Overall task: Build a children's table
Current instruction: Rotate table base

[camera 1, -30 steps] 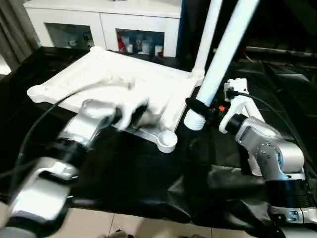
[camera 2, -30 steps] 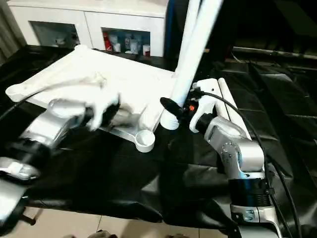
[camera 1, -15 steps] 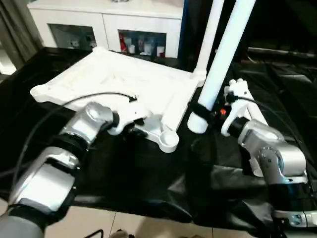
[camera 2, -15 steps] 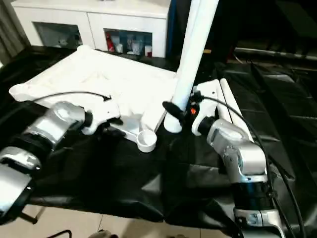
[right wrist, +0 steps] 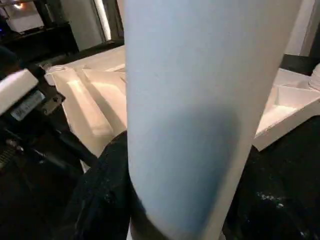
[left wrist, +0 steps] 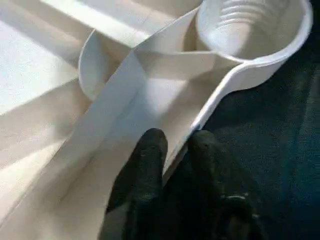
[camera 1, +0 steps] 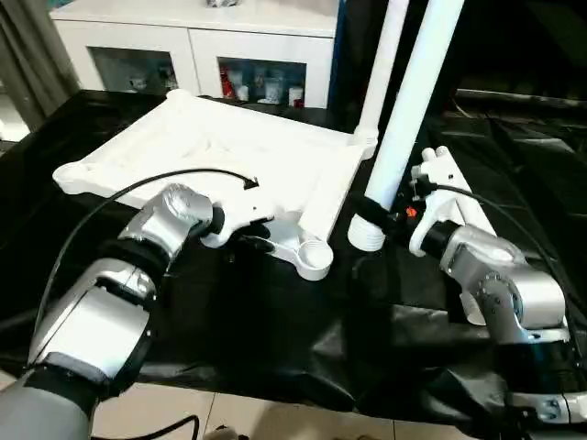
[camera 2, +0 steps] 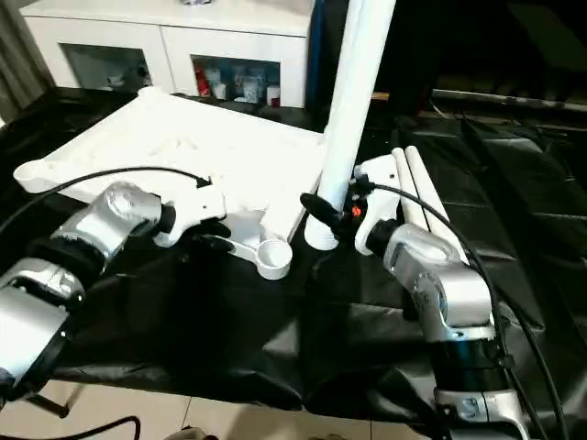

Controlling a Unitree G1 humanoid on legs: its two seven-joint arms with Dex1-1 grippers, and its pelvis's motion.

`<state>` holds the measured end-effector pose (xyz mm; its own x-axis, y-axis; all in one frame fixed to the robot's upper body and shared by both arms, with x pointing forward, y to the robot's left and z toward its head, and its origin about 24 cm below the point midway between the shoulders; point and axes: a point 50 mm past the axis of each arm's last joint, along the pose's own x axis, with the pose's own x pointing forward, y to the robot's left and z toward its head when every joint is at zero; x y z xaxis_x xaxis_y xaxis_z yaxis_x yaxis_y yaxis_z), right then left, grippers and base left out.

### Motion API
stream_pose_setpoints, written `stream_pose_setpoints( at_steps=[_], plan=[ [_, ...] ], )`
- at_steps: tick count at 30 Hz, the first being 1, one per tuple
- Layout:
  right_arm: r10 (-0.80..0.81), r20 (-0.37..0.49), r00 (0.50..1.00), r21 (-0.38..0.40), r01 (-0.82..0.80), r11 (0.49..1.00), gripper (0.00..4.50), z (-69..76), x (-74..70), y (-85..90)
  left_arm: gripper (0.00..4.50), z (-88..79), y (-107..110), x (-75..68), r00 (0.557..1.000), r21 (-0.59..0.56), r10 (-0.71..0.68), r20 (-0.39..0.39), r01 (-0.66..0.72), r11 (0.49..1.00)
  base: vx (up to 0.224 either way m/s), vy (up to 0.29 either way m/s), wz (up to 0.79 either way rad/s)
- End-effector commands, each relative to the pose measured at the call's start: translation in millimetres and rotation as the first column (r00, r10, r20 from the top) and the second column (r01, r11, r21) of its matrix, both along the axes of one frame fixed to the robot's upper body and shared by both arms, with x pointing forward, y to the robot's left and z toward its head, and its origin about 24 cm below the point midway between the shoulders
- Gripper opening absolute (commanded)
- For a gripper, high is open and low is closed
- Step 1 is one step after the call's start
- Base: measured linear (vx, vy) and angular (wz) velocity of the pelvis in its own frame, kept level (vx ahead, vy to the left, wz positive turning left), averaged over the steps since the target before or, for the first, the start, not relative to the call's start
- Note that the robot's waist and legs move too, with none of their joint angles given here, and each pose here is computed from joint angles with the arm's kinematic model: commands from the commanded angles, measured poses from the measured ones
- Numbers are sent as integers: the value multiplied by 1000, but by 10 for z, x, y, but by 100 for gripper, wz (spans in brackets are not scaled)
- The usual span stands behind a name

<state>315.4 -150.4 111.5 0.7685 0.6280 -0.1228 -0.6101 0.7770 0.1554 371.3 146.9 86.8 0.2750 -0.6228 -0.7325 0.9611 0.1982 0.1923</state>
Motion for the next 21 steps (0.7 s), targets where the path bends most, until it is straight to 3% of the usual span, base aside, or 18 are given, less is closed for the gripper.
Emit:
stream_pose_setpoints(
  at_steps=[1, 3, 5, 9, 14, 19, 21],
  plan=[
    [18, 39, 999, -13, -18, 1000, 193, 65, -11, 21, 73, -163, 37, -101, 991, 42, -20, -133, 25, 999, 0, 0, 0],
    [19, 39, 999, -13, -18, 1000, 193, 63, -11, 22, 65, -173, 36, -117, 987, 39, -25, -161, 32, 999, 0, 0, 0],
    [18, 39, 999, -15, -18, 1000, 193, 58, -9, 21, 50, -189, -29, -159, 967, -11, -27, -252, 25, 1000, 0, 0, 0],
    [17, 35, 999, -16, -17, 1000, 193, 50, -4, 20, 18, -292, -84, -211, 954, -14, 12, -299, -17, 1000, 0, 0, 0],
    [15, 35, 999, -14, -15, 1000, 193, 56, 7, 19, 1, -417, -91, -204, 953, 42, 161, -257, -155, 987, 0, 0, 0],
    [13, 35, 999, -14, -12, 1000, 193, 56, 13, 11, 0, -339, -201, -163, 943, -45, 230, -239, -248, 968, 0, 0, 0],
    [11, 35, 999, -14, -11, 1000, 193, 56, 15, 8, 0, -206, -299, -125, 988, -156, 135, -80, -146, 977, 0, 0, 0]
  ],
)
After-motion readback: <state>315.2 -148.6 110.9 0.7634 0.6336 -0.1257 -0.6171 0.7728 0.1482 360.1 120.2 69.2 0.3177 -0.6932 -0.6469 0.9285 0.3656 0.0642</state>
